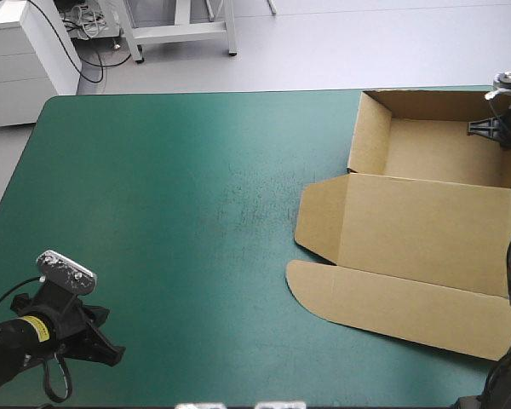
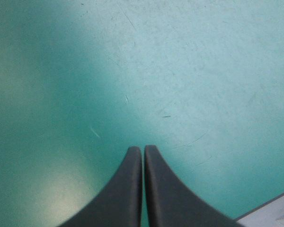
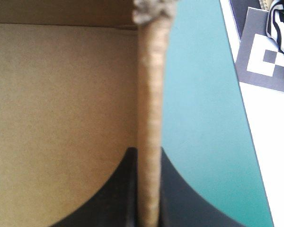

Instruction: Fold the box

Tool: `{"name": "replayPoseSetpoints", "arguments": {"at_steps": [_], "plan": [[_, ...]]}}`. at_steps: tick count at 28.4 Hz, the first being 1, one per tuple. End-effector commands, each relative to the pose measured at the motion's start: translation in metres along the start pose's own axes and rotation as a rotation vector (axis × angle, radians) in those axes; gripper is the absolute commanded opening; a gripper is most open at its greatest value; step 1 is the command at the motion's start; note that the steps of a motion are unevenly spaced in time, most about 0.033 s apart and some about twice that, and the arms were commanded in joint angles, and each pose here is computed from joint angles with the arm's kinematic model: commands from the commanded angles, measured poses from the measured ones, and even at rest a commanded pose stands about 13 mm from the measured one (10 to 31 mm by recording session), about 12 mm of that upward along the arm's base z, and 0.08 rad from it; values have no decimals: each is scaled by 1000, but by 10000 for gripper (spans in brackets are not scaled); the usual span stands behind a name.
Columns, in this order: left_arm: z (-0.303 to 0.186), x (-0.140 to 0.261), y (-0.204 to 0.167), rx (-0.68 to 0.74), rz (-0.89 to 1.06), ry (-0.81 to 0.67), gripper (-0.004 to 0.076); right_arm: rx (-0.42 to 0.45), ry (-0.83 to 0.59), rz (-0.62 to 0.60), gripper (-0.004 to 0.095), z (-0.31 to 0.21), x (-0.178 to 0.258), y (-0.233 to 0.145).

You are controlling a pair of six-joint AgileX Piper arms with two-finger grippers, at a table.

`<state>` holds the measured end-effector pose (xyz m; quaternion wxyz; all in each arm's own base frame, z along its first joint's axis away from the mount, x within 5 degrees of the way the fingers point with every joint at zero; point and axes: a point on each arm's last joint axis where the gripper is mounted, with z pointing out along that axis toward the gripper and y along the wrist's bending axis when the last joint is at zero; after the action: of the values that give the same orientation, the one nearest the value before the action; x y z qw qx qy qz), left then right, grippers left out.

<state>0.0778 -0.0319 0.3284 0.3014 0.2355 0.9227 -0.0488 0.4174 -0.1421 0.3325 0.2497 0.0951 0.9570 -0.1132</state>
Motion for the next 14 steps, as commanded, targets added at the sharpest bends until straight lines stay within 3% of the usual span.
{"name": "replayPoseSetpoints", "arguments": {"at_steps": [1, 5, 9, 11, 14], "plan": [[-7, -11, -2, 25, -22, -91, -8, 40, -100, 52, -22, -17, -5, -33], [-7, -11, -4, 43, -29, -93, -8, -24, -71, 179, -21, 8, 2, -57], [-7, -11, -4, 42, -29, -95, -8, -30, -20, 200, 10, 26, 9, -67], [-7, -12, -4, 42, -30, -98, -8, -30, -7, 202, 73, 30, 10, -67], [-7, -13, -4, 47, -33, -110, -8, -30, -23, 218, 253, 30, 8, -68]]}}
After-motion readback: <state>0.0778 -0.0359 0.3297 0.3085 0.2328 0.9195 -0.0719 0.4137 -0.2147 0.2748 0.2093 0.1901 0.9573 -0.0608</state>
